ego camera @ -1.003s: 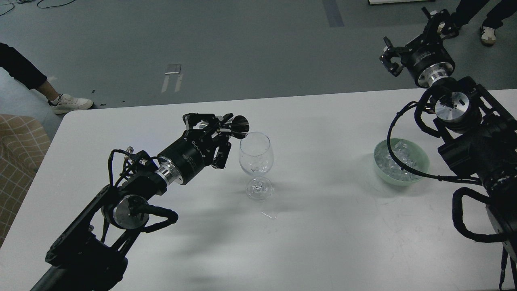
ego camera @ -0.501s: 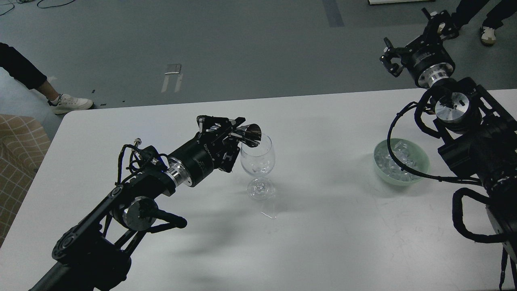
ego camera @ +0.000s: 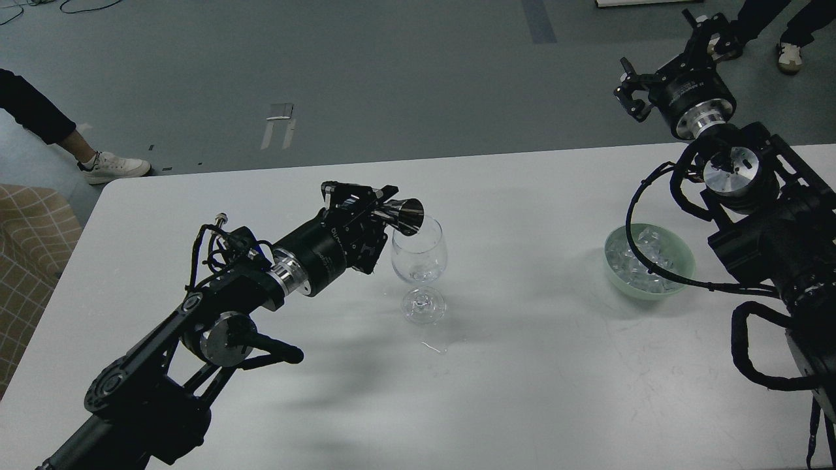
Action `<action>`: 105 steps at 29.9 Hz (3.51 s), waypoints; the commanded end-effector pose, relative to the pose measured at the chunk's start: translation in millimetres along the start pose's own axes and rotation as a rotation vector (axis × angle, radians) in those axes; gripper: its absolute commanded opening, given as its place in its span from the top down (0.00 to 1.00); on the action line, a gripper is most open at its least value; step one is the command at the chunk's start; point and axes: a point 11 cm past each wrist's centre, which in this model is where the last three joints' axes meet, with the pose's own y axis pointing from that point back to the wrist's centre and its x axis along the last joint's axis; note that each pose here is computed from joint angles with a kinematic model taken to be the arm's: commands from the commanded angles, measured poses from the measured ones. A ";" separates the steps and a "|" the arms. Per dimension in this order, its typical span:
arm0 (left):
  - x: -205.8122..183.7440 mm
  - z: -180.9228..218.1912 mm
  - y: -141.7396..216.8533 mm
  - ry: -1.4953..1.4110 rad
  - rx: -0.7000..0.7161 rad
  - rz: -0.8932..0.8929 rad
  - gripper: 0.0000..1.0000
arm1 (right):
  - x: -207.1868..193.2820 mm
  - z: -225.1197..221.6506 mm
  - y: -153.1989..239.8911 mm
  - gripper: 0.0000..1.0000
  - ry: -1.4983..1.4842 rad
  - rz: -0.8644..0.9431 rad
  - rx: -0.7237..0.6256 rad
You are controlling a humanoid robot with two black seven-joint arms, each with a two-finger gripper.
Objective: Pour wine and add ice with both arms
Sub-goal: 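Tilt the jigger over the wine glass to pour with the left gripper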
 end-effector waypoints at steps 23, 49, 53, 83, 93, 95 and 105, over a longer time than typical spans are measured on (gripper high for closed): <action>1.1 14.5 -0.1 -0.135 0.002 -0.002 1.00 | -0.9 -0.7 -0.4 0.00 -0.001 -0.003 0.002; 2.6 28.8 2.9 -0.319 0.023 -0.014 1.00 | -1.2 -1.2 -0.4 0.00 -0.004 -0.007 0.004; 3.2 28.8 2.7 -0.343 0.027 -0.009 1.00 | -0.8 -1.9 -0.3 0.00 -0.003 -0.006 0.005; -3.7 43.4 1.4 -0.450 0.029 -0.026 1.00 | 0.5 -6.8 -0.2 0.00 -0.003 -0.006 0.014; -0.9 50.8 1.8 -0.530 0.030 -0.015 1.00 | 1.4 -9.0 0.1 0.00 0.000 -0.007 0.017; 1.3 51.3 2.4 -0.572 0.035 -0.004 1.00 | 1.8 -9.8 0.2 0.00 0.001 -0.007 0.018; -2.0 53.4 4.9 -0.613 0.038 -0.022 1.00 | 2.9 -12.2 0.5 0.00 0.002 -0.006 0.021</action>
